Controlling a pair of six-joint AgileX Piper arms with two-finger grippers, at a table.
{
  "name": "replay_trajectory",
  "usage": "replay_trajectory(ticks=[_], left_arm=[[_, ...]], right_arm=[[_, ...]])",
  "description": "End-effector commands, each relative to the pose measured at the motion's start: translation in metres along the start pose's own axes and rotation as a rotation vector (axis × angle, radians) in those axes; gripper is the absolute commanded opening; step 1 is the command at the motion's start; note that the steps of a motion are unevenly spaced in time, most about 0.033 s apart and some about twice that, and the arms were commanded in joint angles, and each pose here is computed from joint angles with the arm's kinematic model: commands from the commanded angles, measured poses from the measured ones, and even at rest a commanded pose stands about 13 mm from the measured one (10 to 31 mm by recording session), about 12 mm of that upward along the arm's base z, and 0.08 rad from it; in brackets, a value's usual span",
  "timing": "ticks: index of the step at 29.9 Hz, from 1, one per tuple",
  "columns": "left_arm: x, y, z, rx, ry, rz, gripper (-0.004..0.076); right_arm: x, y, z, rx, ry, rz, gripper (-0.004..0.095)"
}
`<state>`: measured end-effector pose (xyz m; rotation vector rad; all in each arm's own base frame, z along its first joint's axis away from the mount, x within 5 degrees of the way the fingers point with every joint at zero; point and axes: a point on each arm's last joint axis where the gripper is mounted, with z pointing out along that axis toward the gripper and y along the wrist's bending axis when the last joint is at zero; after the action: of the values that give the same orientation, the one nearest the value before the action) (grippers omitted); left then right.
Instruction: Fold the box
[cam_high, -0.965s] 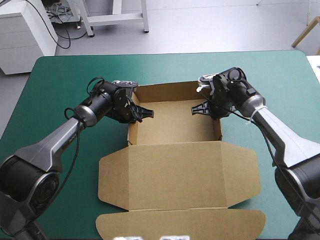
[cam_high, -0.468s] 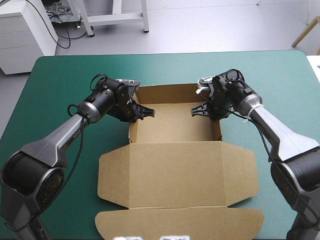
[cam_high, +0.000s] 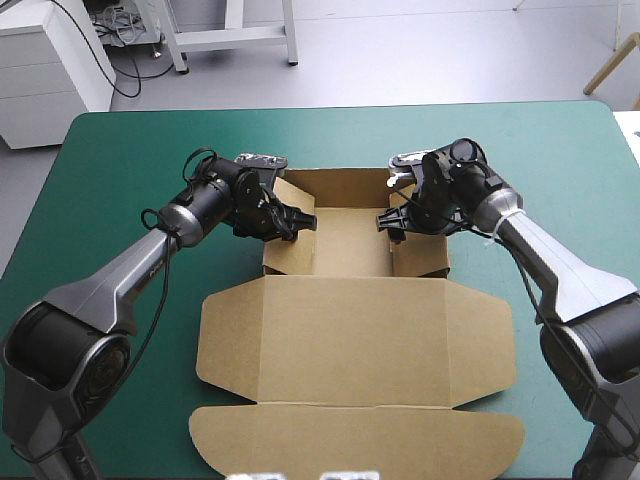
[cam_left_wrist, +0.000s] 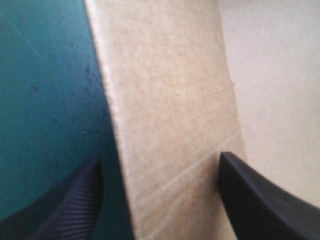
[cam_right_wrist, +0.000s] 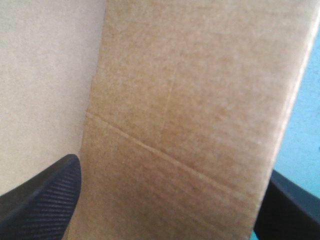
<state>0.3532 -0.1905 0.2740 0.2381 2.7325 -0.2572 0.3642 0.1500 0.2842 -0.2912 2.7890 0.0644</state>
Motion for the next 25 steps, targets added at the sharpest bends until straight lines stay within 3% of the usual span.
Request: replay_trajectory(ticks=[1,9,19,25], left_arm=[[-0.008,-0.007,-0.025,0.045,-0.092,0.003,0.0591],[-0.018,-0.007,-0.041,0.043,-0.119,0.003,0.0582],[-0.042,0.004,-0.124,-0.011,-0.144,0.008,0.0582],[-0.041,0.006,-0.168,-0.022,-0.263,0.093,0.0581]], right_arm=[[-0.005,-0.001,-0.027,-0.009,-0.097,-0.013,0.082],[-0.01,-0.001,-0.043,-0.018,-0.158,-0.018,0.082],[-0.007,-0.015,-0.139,-0.024,-0.361,0.026,0.082],[0.011,-0.023,-0.167,0.001,-0.366,0.039,0.082]])
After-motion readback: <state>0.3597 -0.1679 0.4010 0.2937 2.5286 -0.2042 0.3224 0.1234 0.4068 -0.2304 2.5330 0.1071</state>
